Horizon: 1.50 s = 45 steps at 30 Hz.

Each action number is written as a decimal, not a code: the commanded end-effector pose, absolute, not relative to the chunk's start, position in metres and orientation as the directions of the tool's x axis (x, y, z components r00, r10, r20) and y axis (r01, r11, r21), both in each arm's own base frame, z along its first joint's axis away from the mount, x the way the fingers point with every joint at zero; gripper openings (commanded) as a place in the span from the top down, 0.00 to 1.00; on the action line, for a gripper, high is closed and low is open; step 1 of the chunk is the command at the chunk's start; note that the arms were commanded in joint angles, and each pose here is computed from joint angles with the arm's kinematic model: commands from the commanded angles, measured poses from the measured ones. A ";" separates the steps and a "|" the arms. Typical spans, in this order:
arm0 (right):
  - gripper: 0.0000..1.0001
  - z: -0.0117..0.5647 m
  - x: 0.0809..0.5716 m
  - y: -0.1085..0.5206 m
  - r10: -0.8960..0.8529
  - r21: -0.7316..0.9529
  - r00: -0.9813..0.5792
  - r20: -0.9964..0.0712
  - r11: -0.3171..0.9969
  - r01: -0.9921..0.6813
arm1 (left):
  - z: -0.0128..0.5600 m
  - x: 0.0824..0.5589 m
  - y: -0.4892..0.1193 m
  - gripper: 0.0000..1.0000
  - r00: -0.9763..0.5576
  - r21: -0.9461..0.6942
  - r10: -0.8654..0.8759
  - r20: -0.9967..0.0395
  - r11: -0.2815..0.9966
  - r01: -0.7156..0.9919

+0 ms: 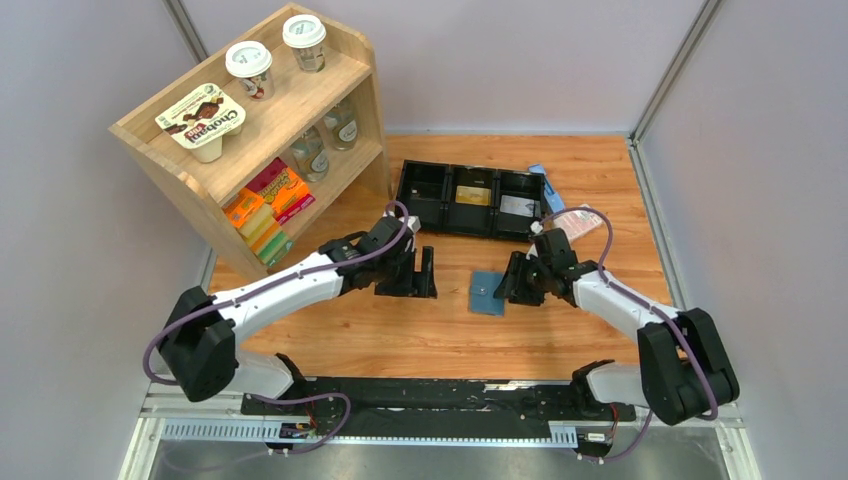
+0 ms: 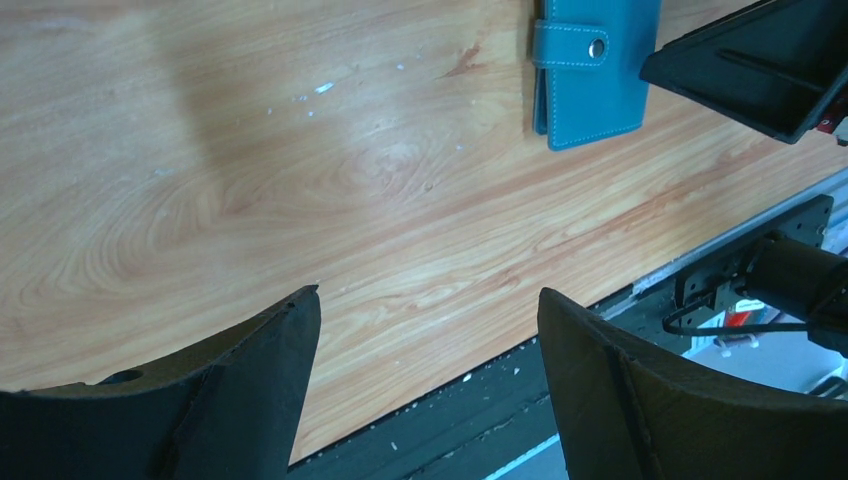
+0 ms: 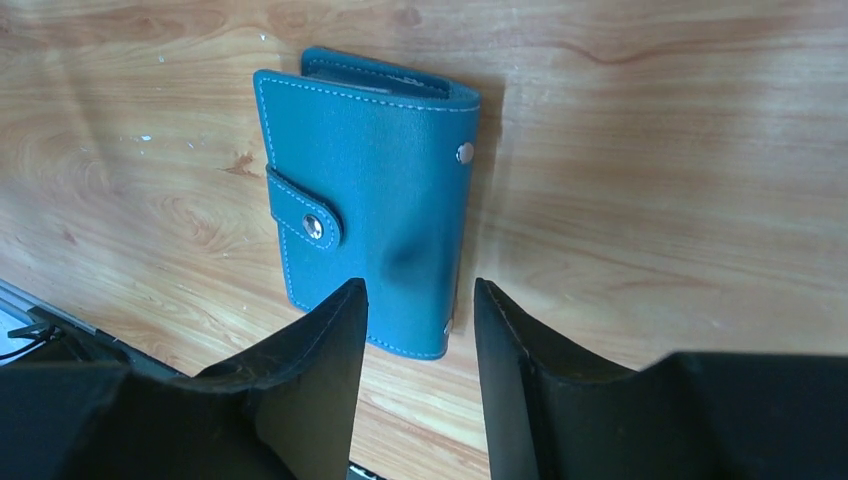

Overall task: Take the credit cards out of the card holder
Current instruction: Open the card holder at the center of the board.

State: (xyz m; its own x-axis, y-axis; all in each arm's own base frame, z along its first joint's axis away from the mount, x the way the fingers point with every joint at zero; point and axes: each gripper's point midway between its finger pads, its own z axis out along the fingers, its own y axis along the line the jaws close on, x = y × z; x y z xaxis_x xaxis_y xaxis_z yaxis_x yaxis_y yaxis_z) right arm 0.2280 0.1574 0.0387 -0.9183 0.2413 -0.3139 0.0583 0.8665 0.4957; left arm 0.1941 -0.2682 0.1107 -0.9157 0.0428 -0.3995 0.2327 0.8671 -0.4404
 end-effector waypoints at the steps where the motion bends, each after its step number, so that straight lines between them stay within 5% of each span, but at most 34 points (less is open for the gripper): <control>1: 0.54 0.037 0.240 0.167 0.242 0.537 -0.910 -0.337 0.843 0.026 | 0.120 0.205 -0.289 0.13 -0.891 -0.410 0.087 -0.445 0.865 0.290; 8: 0.59 0.028 0.239 0.176 0.215 0.572 -0.921 -0.325 0.820 -0.011 | 0.120 0.209 -0.324 0.13 -0.869 -0.344 0.187 -0.457 0.864 0.367; 20: 1.00 0.029 0.234 0.184 0.324 0.651 -0.904 -0.280 0.756 0.070 | 0.087 0.230 -0.356 0.22 -0.879 -0.230 0.211 -0.427 0.915 0.331; 32: 1.00 0.025 0.229 0.174 0.437 0.639 -0.851 -0.292 0.751 0.167 | 0.073 0.227 -0.392 0.34 -0.864 -0.197 0.262 -0.429 0.907 0.373; 35: 1.00 0.023 0.229 0.175 0.433 0.637 -0.855 -0.286 0.752 0.168 | 0.066 0.229 -0.396 0.44 -0.863 -0.184 0.277 -0.422 0.906 0.380; 45: 1.00 0.018 0.228 0.180 0.422 0.645 -0.862 -0.281 0.748 0.156 | 0.041 0.232 -0.397 0.44 -0.866 -0.126 0.325 -0.380 0.909 0.397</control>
